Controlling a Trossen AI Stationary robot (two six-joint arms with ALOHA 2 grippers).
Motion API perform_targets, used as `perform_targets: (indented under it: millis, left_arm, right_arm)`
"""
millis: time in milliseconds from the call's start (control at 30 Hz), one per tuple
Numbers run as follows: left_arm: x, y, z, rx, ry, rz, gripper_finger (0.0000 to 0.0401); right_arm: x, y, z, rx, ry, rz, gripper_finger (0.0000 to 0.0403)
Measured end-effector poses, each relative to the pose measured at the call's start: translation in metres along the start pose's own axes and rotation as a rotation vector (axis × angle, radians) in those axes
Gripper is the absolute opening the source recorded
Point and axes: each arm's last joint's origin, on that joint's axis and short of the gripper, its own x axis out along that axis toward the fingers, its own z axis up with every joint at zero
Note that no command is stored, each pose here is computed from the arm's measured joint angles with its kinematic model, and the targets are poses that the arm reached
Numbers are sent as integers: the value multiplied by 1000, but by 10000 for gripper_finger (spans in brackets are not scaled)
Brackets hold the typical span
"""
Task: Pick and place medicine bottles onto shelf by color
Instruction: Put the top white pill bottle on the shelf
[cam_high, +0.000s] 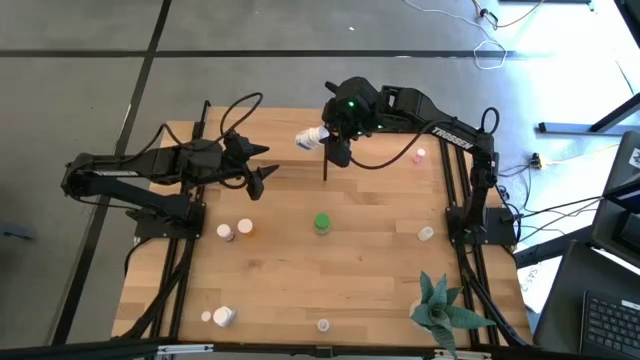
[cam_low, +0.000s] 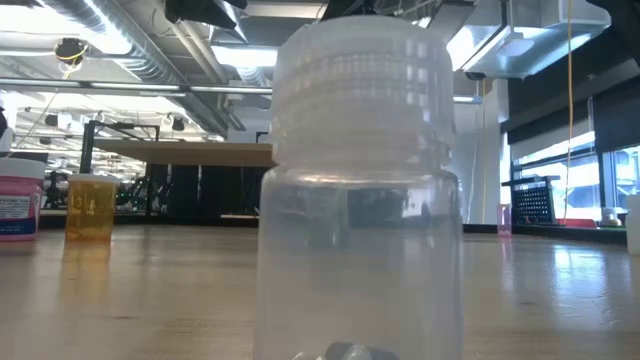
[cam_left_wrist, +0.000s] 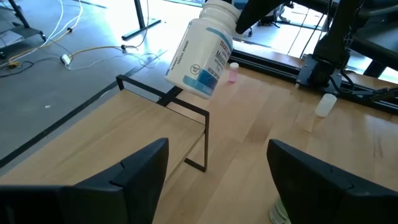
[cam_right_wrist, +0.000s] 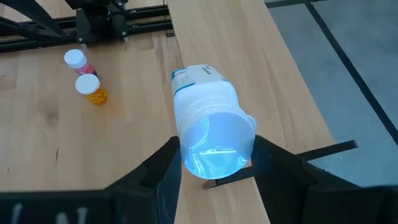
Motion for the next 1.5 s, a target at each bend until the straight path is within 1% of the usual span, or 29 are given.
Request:
perform_targets:
  millis: [167,833,967,1167,1500]
  left_arm:
    - [0,0,0,0,0,0,267]
    - [0,0,0,0,0,0,267]
    - [0,0,0,0,0,0,267]
    - [0,0,1,-6,-10,-2,267]
    - [0,0,1,-6,-9,-3,267]
  right_arm:
    - [0,0,0,47,2,-2,174]
    - [0,1,-1,51,12,1,175]
    - [0,1,-1,24,11,7,175]
    - [0,3,-1,-31,7,56,175]
    - [0,8,0,-68,3,64,175]
